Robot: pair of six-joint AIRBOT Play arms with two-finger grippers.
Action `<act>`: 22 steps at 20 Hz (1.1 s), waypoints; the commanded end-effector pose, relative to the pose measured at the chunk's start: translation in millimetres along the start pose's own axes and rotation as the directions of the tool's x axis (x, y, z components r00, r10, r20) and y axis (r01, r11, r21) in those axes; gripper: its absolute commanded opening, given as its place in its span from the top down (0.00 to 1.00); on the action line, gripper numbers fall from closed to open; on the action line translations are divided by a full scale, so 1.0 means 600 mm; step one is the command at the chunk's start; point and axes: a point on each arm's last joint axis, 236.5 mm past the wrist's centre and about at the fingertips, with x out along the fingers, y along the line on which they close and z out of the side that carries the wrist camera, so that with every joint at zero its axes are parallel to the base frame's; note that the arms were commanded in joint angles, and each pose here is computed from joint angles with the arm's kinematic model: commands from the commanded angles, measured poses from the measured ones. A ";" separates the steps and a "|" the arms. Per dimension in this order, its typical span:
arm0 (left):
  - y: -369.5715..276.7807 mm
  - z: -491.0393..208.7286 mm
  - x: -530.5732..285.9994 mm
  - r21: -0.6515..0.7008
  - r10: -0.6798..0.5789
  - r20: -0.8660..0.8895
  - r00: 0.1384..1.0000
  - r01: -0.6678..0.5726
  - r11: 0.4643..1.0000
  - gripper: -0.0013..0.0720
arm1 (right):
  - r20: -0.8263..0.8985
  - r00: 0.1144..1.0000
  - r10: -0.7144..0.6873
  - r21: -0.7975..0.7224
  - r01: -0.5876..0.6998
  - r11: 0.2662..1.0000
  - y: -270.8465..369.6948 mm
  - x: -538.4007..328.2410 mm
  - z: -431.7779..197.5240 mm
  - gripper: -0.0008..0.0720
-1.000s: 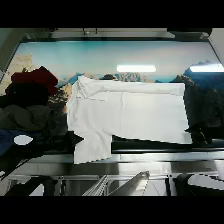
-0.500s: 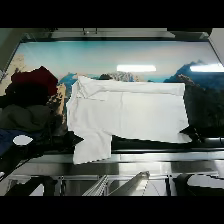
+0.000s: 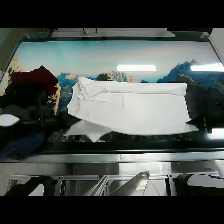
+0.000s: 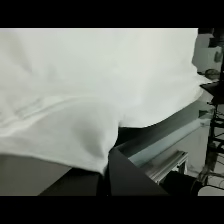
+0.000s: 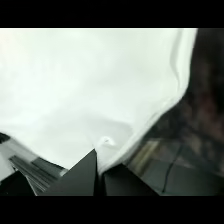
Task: Fold the shirts.
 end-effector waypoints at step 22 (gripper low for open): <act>0.070 0.371 0.161 0.331 0.202 -0.105 0.974 -0.157 0.931 0.97 | 0.467 0.879 0.095 -0.159 -0.022 0.987 0.096 0.067 0.329 0.97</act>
